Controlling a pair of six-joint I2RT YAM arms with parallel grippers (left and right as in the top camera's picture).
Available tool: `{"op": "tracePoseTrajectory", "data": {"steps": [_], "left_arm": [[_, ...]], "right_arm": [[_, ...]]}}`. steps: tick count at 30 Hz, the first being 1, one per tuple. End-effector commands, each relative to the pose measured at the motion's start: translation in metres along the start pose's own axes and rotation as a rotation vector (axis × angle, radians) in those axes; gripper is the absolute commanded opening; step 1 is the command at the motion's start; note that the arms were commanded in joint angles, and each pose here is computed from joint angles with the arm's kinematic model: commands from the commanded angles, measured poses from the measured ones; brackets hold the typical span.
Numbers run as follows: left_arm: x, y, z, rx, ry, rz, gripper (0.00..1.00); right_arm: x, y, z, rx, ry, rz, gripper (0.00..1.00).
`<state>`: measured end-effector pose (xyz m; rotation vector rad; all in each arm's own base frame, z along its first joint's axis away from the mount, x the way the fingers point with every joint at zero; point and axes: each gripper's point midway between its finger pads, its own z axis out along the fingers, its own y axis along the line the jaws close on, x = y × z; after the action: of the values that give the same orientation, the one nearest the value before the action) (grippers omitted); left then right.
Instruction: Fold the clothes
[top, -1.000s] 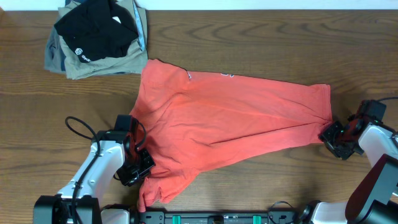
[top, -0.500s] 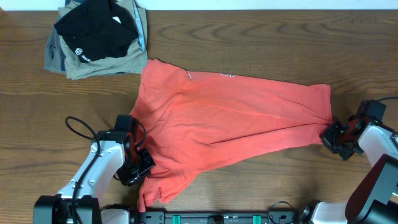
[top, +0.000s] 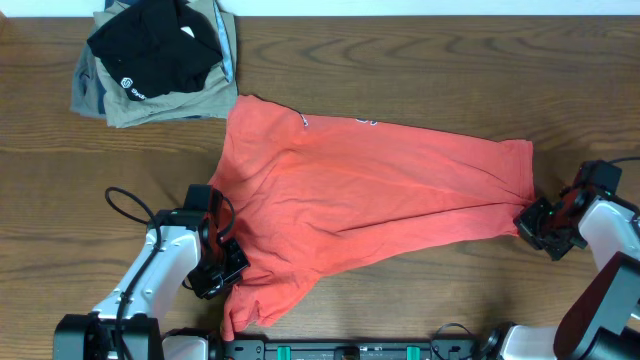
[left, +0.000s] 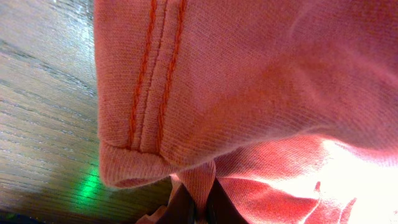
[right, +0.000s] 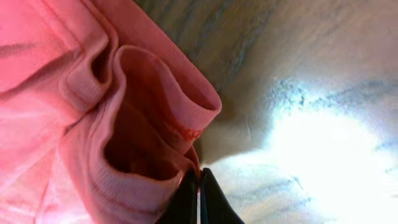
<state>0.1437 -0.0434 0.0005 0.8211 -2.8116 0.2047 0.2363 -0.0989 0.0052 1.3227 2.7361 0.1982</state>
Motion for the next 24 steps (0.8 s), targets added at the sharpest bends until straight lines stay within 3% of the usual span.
{"op": "tracePoseTrajectory", "data": {"steps": [1, 13, 16, 24], "left_arm": [[0.002, 0.004, 0.002, -0.019, 0.006, 0.005, 0.06], [0.002, 0.004, 0.002, -0.019, 0.006, 0.005, 0.07], [0.002, 0.004, 0.002, -0.019, 0.005, 0.005, 0.06], [0.002, 0.004, 0.002, -0.02, 0.006, 0.005, 0.07]], "right_arm": [[-0.011, 0.004, -0.021, -0.006, -0.065, 0.0, 0.01], [-0.007, -0.004, -0.095, -0.028, -0.173, -0.003, 0.03], [-0.003, -0.006, -0.098, -0.021, -0.17, -0.027, 0.06], [0.002, -0.009, -0.097, -0.007, -0.145, -0.023, 0.01]]}}
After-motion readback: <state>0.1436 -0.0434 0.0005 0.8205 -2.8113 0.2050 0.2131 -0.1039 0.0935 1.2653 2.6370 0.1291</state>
